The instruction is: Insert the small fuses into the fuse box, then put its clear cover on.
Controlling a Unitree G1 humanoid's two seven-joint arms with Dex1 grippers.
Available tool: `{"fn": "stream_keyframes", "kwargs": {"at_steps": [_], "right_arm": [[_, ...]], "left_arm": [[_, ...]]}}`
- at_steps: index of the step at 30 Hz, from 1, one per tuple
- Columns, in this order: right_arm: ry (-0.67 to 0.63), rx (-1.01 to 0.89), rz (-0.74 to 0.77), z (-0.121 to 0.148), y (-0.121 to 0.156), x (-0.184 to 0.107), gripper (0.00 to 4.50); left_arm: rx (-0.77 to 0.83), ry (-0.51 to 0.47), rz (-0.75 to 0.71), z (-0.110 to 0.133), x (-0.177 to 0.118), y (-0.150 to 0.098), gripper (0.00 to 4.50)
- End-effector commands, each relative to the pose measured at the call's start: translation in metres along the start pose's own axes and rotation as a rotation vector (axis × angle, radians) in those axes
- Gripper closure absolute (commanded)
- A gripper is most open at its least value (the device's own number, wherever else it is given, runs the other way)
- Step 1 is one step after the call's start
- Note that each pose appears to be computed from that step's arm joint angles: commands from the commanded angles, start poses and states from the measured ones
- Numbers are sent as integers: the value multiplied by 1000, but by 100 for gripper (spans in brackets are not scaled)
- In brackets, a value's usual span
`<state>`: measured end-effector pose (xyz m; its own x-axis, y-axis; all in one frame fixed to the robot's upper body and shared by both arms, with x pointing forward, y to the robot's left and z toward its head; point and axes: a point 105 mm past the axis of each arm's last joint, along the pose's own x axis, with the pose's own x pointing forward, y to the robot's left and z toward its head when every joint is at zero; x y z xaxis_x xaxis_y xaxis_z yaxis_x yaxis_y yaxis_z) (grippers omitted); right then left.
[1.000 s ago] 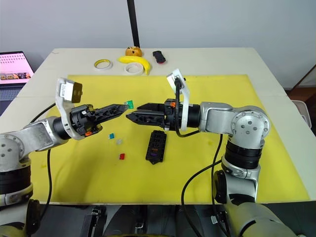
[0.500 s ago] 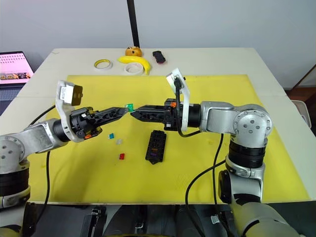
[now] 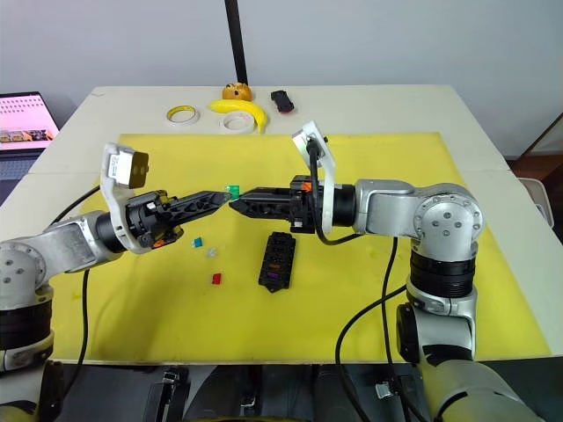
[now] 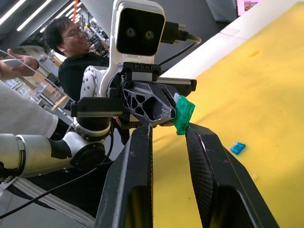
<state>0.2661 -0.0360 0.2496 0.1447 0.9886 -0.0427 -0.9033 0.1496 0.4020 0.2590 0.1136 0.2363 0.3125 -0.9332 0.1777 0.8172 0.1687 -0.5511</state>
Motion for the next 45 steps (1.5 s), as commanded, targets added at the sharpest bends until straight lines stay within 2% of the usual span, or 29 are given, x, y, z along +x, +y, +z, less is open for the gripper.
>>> {"fn": "stream_keyframes", "kwargs": {"at_steps": [1, 4, 11, 17, 21, 27, 29, 34, 45], "right_arm": [[-26, -44, 54, 10, 13, 1, 366], [-27, -44, 55, 10, 13, 1, 446], [-9, -59, 54, 9, 14, 2, 446], [160, -138, -4, 0, 10, -2, 446], [365, -254, -81, -11, 1, -10, 450], [610, -502, -108, -20, -9, -20, 450], [687, -611, -102, -26, -11, -21, 450], [813, -670, -24, -32, -7, -25, 450], [898, -619, -110, -41, -27, -16, 450]], "left_arm": [[26, 1, -7, 0, 1, -5, 450], [26, 5, -6, -1, 1, -4, 450], [37, 34, 16, -6, -3, -3, 450], [218, 179, 103, -10, -16, 4, 450], [378, 372, 154, -22, -32, 13, 308], [649, 620, 182, -43, -44, 36, 5], [711, 649, 171, -47, -42, 40, 5], [784, 654, 136, -54, -35, 39, 5], [830, 670, 88, -69, -25, 40, 5]]}}
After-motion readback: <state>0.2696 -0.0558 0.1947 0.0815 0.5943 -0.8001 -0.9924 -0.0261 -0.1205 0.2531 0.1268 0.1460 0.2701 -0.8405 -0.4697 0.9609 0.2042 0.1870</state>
